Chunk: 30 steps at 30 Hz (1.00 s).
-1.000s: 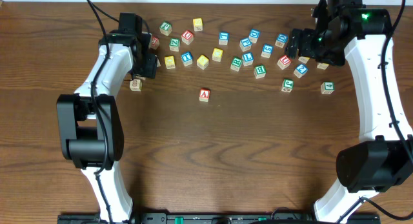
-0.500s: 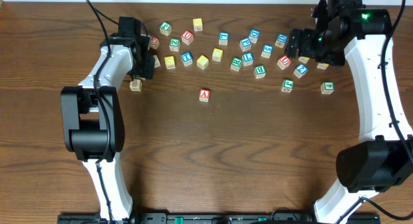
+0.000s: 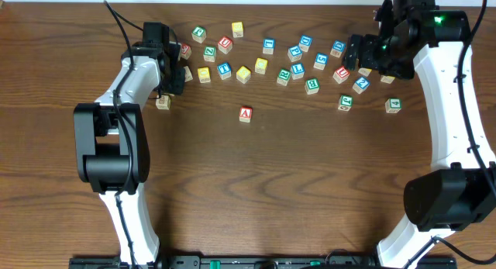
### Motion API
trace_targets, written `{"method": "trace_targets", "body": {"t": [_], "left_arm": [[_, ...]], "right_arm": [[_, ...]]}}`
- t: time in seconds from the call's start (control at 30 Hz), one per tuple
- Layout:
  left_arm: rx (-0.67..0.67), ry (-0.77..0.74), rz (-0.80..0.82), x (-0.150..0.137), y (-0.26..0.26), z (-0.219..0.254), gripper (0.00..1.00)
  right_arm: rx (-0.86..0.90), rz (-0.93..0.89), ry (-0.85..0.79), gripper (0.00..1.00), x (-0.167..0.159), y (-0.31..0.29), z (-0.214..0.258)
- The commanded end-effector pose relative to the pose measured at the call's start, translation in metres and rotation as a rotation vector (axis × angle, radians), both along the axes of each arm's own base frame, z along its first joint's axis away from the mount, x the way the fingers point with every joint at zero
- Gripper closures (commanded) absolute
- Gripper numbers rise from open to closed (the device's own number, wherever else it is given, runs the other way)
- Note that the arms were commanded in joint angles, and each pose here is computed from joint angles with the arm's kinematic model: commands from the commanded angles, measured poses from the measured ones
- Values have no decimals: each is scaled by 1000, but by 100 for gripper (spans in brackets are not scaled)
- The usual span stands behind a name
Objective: Spell out AI2
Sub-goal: 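Move the left gripper to the red I block and grasp it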
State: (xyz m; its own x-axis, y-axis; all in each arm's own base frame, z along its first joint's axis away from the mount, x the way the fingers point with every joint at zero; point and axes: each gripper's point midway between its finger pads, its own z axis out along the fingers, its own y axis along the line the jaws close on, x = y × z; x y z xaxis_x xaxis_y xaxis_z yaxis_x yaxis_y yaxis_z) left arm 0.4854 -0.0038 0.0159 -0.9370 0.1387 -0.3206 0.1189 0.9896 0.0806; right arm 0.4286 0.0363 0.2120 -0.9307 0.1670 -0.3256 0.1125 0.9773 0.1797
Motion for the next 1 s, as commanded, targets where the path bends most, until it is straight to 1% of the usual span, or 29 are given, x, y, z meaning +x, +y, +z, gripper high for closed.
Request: {"method": "trace_targets", "body": {"t": [0.0,0.07,0.23,0.47,0.53,0.7,0.8,0.93,0.97], "left_arm": [[-5,13,0,-3,-1,-7,60],[-5,13,0,-3,-1,-7,66],[-7,13,4,-3,-1,-7,74],[-14,-2,25,-2,-1,1,75],[-16,-20,28,0,-1,9,75],[-41,-111,81,4,-1,55,75],[-72,-161,128,2,-7,85,75],[-104,-185,135,-8,-30,111,75],[-119,-176,117,-17,-50,117,75]], "right_arm": [[-4,-2,-31,1,2,-2,11],[-4,-2,-31,1,2,-2,11],[-4,-2,-31,1,2,-2,11],[-4,-1,-31,1,2,-2,11],[-4,-2,-31,1,2,-2,11],[-4,-2,-31,1,2,-2,11],[-4,-1,-31,1,2,-2,11],[-4,-2,-31,1,2,-2,11],[-4,-2,-31,1,2,-2,11]]}}
